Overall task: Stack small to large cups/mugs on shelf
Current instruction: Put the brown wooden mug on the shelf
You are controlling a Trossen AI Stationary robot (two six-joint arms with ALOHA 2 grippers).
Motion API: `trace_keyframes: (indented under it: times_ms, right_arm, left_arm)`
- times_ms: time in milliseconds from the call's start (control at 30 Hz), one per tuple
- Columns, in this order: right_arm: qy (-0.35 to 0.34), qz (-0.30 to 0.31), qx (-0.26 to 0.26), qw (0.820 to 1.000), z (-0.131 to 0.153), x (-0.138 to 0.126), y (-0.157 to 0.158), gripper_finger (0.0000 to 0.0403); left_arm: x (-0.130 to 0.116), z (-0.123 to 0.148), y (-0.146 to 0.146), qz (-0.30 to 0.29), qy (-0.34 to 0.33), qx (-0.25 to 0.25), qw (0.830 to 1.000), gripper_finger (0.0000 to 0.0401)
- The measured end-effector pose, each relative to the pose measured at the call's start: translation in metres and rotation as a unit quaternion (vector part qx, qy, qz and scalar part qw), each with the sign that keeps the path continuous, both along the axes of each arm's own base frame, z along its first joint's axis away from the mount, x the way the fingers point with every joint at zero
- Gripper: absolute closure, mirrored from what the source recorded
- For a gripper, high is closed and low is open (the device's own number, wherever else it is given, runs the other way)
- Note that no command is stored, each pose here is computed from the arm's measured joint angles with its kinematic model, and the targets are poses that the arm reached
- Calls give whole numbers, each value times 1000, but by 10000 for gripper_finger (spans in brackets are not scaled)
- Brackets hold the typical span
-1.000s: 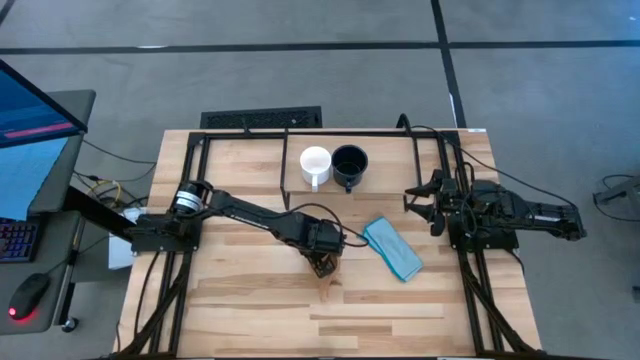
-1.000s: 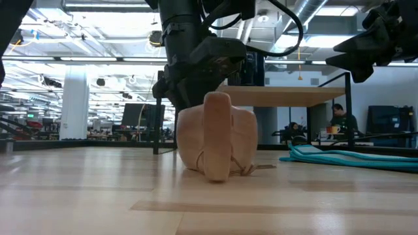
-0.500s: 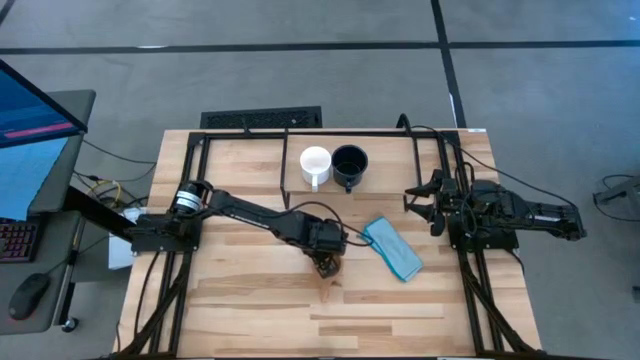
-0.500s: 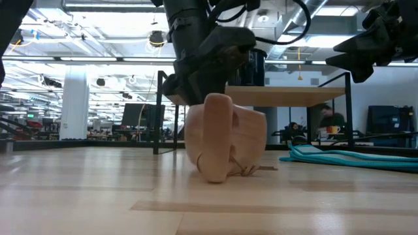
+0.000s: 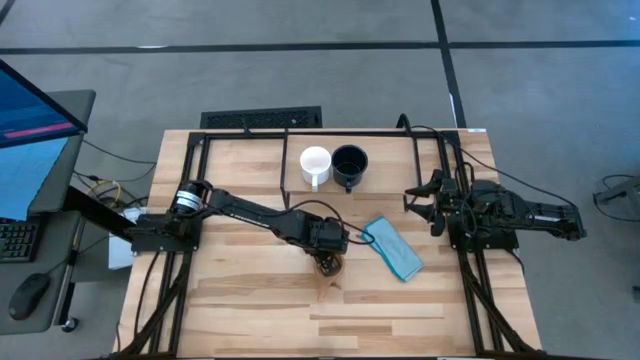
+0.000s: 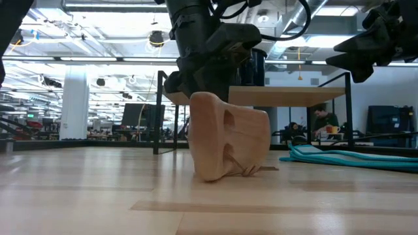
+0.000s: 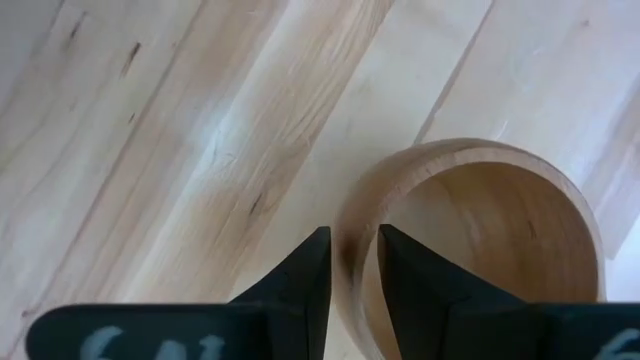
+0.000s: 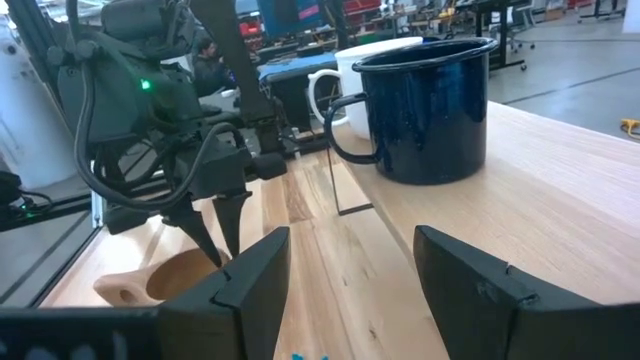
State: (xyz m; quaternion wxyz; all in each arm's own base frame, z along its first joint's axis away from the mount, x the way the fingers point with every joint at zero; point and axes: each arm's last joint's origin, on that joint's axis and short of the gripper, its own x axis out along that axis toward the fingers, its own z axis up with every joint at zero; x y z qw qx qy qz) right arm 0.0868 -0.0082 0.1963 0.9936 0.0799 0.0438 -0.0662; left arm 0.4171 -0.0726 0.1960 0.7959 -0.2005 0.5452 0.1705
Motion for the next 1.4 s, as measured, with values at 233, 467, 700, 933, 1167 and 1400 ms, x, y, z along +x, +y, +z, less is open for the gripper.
trace_keyframes:
  times_ms: [233,467,700,933,1167,1400]
  right_arm:
    - [0,15,2,1000,0,0,1,168]
    - [0,15,2,1000,0,0,1,168]
    - [0,15,2,1000,0,0,1,168]
    - [0,15,2,1000,0,0,1,168]
    - [-2,18,16,1000,0,0,1,168]
    - [-6,23,16,1000,1,0,1,168]
  left_arm:
    - [0,0,2,-15,2,8,1000,311]
    - [2,1,0,-50,-5,-17,999,216]
    - [6,10,-1,-84,-47,35,995,153]
    - [-16,57,-12,-63,-94,165,980,147]
    - [-64,103,-35,-18,-134,278,951,147]
    - [-123,94,-49,25,-173,286,942,147]
